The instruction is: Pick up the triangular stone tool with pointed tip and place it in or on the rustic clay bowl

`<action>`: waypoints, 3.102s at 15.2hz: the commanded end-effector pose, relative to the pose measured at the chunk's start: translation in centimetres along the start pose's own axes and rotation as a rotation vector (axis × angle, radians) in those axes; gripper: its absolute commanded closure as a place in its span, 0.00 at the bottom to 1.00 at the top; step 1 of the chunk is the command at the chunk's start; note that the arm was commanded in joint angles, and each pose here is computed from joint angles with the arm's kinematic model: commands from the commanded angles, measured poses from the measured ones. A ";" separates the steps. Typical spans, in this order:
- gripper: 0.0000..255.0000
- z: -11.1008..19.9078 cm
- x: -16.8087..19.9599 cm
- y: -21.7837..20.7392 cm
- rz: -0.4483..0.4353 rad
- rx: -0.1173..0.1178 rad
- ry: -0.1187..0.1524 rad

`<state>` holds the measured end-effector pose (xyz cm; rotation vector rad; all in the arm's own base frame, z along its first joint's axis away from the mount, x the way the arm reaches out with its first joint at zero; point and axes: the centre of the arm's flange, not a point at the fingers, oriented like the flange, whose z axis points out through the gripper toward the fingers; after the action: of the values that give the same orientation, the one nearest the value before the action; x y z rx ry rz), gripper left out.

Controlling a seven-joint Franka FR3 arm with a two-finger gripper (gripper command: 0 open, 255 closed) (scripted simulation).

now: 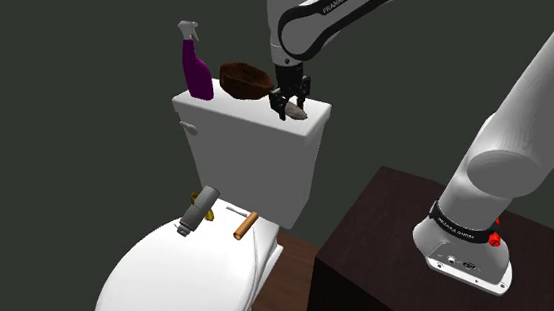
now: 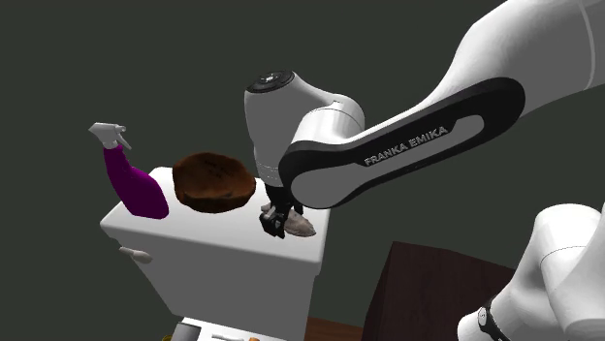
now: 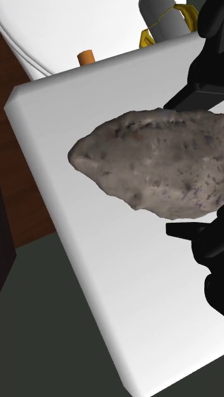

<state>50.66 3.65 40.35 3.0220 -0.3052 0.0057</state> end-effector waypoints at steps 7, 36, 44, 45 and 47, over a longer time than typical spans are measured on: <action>1.00 0.1 0.0 0.0 0.000 0.000 -0.001; 1.00 -15.2 0.2 1.6 0.000 0.000 -0.001; 1.00 -16.9 5.3 0.4 0.000 0.000 -0.001; 1.00 -16.9 6.6 0.1 0.000 0.000 -0.001; 1.00 -16.9 9.2 -0.6 0.000 0.000 -0.001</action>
<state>58.50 4.22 57.14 3.0220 -0.3046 0.0029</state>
